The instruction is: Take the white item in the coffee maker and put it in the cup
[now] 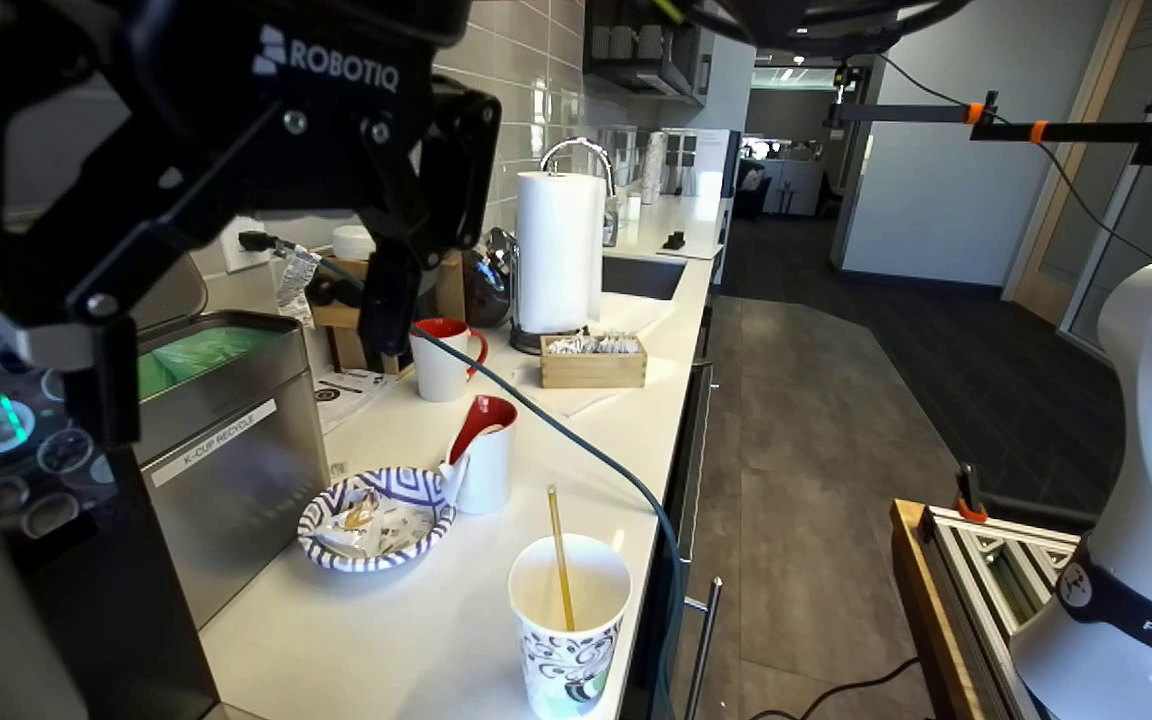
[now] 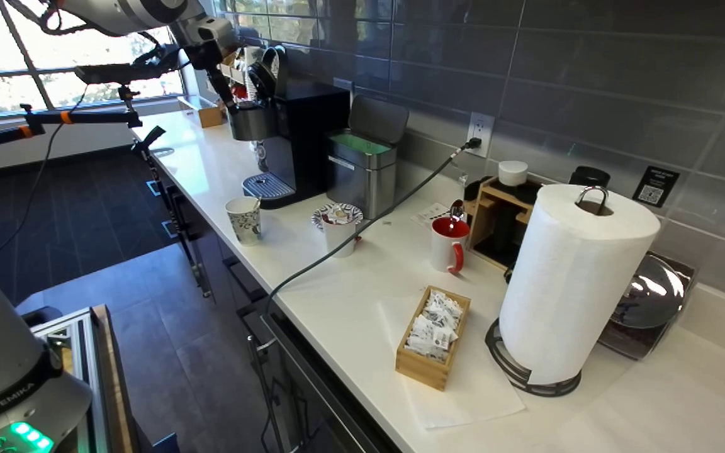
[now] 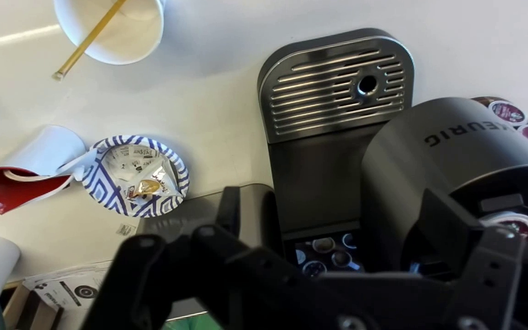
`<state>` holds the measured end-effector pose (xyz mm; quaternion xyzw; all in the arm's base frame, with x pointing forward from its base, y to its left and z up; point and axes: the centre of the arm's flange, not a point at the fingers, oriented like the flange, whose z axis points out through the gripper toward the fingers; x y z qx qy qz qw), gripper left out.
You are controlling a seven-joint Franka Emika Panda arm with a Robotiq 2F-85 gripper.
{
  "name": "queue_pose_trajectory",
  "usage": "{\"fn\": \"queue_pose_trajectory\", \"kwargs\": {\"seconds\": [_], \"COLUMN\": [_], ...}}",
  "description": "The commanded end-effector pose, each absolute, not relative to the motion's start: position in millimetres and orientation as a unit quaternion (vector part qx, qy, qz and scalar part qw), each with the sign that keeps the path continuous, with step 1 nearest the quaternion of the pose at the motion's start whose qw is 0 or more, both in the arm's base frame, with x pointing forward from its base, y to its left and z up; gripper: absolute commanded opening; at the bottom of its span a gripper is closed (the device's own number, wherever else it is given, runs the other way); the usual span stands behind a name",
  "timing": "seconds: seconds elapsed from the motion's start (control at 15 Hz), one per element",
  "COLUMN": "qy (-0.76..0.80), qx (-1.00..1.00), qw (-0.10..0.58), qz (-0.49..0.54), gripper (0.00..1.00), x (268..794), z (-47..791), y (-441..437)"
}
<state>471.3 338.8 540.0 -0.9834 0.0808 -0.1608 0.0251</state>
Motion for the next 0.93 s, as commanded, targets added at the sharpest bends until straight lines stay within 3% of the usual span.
{"fn": "queue_pose_trajectory", "kwargs": {"seconds": [0.0, 0.87], "qy": [0.088, -0.023], "qx": [-0.983, -0.966], "qw": [0.022, 0.058], "qz": [-0.161, -0.249], "gripper": [1.0, 1.0], "x": [485.1, 463.9], "z": [560.5, 559.2], "y": [354.3, 433.8]}}
